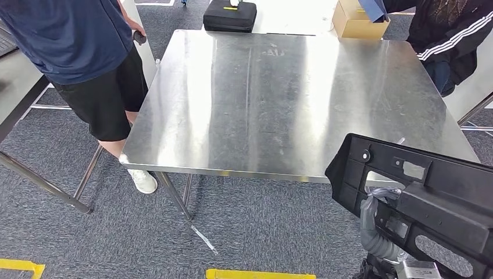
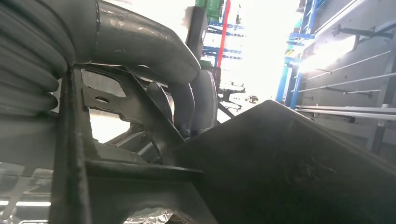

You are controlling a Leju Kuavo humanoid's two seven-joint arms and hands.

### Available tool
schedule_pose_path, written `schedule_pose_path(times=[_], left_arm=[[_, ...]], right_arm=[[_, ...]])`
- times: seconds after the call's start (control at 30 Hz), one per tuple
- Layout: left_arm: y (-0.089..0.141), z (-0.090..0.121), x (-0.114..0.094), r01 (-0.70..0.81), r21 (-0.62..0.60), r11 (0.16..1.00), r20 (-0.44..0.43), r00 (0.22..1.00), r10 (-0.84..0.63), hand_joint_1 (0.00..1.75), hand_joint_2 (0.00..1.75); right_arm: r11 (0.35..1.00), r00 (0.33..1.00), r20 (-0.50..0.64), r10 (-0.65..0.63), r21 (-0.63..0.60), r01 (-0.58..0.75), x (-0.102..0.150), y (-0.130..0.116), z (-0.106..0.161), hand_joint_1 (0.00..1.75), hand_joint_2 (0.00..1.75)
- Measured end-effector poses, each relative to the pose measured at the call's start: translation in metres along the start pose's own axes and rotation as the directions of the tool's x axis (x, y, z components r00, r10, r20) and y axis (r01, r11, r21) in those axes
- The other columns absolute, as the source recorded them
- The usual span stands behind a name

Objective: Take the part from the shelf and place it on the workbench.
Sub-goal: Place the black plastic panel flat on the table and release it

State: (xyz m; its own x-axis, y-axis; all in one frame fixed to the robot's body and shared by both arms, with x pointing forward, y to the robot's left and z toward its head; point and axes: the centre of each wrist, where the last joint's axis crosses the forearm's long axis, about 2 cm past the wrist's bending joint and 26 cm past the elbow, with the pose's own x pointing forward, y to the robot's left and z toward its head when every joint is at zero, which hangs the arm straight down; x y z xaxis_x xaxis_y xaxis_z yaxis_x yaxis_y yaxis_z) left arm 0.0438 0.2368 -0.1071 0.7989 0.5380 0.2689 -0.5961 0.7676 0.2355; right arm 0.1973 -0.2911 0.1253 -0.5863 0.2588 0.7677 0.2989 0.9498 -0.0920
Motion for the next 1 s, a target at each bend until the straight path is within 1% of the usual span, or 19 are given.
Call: schedule_pose_path(times=[1.0], left_arm=[[0.0007, 0.0003, -0.0007, 0.003, 0.046, 0.999, -0.020, 1.000, -0.002, 0.00, 1.75]], right_arm=[[1.000, 1.000, 0.009, -0.007, 0.026, 0.007, -0.0024, 0.0032, -0.0064, 1.75, 1.75]])
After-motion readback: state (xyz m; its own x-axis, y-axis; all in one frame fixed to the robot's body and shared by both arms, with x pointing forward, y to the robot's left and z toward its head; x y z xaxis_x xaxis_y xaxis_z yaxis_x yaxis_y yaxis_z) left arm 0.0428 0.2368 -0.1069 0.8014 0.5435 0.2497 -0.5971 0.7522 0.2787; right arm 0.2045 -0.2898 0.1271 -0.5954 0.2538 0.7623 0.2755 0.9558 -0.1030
